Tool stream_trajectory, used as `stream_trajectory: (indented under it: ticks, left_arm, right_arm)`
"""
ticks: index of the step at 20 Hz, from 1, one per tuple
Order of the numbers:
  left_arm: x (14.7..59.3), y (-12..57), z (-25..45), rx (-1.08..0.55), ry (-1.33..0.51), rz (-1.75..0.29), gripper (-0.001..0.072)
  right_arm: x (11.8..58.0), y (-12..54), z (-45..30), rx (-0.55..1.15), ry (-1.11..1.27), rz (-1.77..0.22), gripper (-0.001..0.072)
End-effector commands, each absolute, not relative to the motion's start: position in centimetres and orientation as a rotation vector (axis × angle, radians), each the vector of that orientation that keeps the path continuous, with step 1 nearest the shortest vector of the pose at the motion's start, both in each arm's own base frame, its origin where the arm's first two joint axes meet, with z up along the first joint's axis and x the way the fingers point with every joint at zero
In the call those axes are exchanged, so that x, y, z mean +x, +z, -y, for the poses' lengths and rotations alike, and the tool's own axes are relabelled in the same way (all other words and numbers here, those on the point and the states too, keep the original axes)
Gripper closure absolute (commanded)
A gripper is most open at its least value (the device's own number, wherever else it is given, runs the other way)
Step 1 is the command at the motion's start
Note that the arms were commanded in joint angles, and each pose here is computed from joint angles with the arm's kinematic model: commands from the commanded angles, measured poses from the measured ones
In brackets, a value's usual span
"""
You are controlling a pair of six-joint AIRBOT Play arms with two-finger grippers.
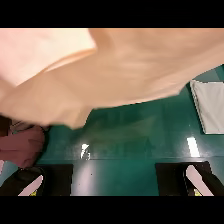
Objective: Fold the shirts.
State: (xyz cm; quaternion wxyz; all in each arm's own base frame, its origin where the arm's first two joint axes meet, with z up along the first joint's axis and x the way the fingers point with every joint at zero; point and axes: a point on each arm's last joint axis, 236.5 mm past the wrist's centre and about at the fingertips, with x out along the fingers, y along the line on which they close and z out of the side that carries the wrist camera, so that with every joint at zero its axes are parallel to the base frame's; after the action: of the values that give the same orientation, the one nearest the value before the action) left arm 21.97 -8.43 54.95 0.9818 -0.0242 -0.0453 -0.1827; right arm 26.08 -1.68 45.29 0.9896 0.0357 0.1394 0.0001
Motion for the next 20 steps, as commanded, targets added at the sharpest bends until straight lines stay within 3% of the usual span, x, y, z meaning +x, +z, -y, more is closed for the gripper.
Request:
stream_trajectory:
  ticks: [1, 6, 11, 15, 20]
  left_arm:
    - [25.1, 51.0, 6.9, -0.021, -0.273, -0.052, 0.0687]
    - [37.3, 33.9, 8.9, -0.007, -0.224, -0.516, 0.0686]
    - [45.8, 18.6, 10.3, -0.181, -0.250, -0.857, 0.0687]
    - [49.5, 8.6, 11.2, -0.167, -0.283, -1.028, 0.0686]
    - [52.2, 4.4, 11.1, -0.143, -0.280, -1.029, 0.0687]
  right_arm:
    - [26.7, 44.3, 2.7, 0.098, -0.015, -0.359, 0.0692]
    - [33.0, 33.0, 3.1, 0.164, 0.054, -0.703, 0.0692]
    - [38.1, 16.5, 3.2, 0.127, 0.026, -1.170, 0.0692]
    - [42.6, 7.6, 3.6, 0.168, 0.033, -1.302, 0.0693]
    - [48.1, 4.5, 2.7, 0.220, 0.100, -1.279, 0.0692]
